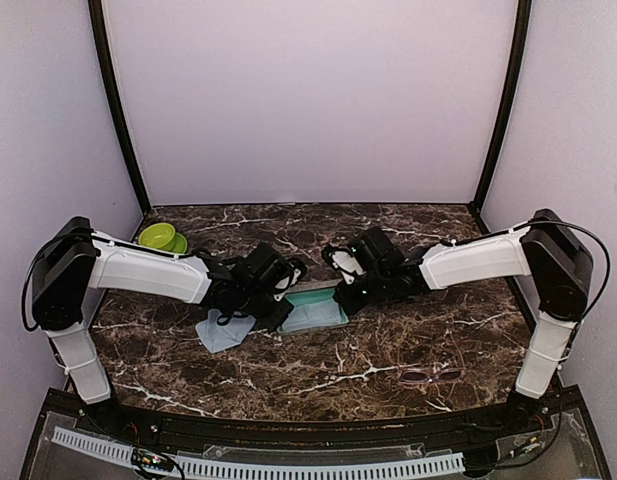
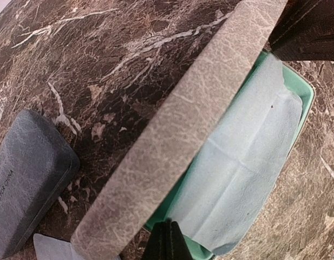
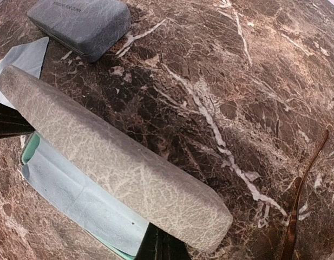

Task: Organize the sunglasses
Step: Place the folded cleaning cloth in the sunglasses case.

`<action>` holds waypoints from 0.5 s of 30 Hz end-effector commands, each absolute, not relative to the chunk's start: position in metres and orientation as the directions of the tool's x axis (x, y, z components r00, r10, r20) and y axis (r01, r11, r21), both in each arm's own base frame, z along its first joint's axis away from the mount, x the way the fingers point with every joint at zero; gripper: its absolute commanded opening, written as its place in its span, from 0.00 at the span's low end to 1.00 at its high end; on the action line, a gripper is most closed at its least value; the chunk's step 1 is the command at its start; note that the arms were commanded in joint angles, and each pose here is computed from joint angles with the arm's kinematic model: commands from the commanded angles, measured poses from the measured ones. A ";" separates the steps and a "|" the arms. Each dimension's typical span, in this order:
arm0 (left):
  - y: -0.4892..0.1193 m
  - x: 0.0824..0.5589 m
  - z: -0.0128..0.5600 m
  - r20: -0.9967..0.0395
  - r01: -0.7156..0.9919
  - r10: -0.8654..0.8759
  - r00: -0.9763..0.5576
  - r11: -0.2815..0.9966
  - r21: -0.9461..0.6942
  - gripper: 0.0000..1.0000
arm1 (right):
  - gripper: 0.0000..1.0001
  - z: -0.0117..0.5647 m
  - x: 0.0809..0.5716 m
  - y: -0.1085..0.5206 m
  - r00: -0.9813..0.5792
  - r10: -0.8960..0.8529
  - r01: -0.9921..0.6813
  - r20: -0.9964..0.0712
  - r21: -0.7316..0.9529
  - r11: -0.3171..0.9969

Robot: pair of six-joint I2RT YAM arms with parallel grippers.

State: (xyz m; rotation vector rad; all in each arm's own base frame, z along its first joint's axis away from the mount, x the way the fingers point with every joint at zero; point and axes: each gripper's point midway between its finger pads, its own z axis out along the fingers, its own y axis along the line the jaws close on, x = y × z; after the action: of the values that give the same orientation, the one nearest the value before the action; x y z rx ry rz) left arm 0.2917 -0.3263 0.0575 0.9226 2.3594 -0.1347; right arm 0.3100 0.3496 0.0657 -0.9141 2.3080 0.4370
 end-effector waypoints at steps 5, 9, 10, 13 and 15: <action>-0.332 0.300 0.066 -0.594 0.641 0.574 -0.564 0.757 0.124 0.00 | 0.00 0.069 0.311 0.349 -0.579 -0.472 -0.692 -0.665 0.094 0.716; -0.334 0.303 0.070 -0.608 0.639 0.567 -0.556 0.759 0.125 0.00 | 0.00 0.070 0.311 0.348 -0.578 -0.472 -0.692 -0.665 0.093 0.716; -0.334 0.304 0.071 -0.611 0.639 0.566 -0.553 0.759 0.125 0.00 | 0.00 0.070 0.311 0.348 -0.578 -0.473 -0.692 -0.665 0.092 0.716; -0.336 0.305 0.072 -0.616 0.641 0.565 -0.549 0.758 0.123 0.00 | 0.00 0.071 0.311 0.348 -0.578 -0.472 -0.691 -0.665 0.092 0.717; -0.336 0.305 0.071 -0.616 0.641 0.566 -0.548 0.757 0.126 0.00 | 0.00 0.071 0.311 0.347 -0.579 -0.472 -0.690 -0.664 0.091 0.718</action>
State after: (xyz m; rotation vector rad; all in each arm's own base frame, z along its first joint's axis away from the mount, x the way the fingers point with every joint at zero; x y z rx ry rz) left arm 0.2956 -0.3296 0.0574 0.9180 2.3402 -0.1362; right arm 0.3070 0.3463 0.0603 -0.9057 2.3274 0.4354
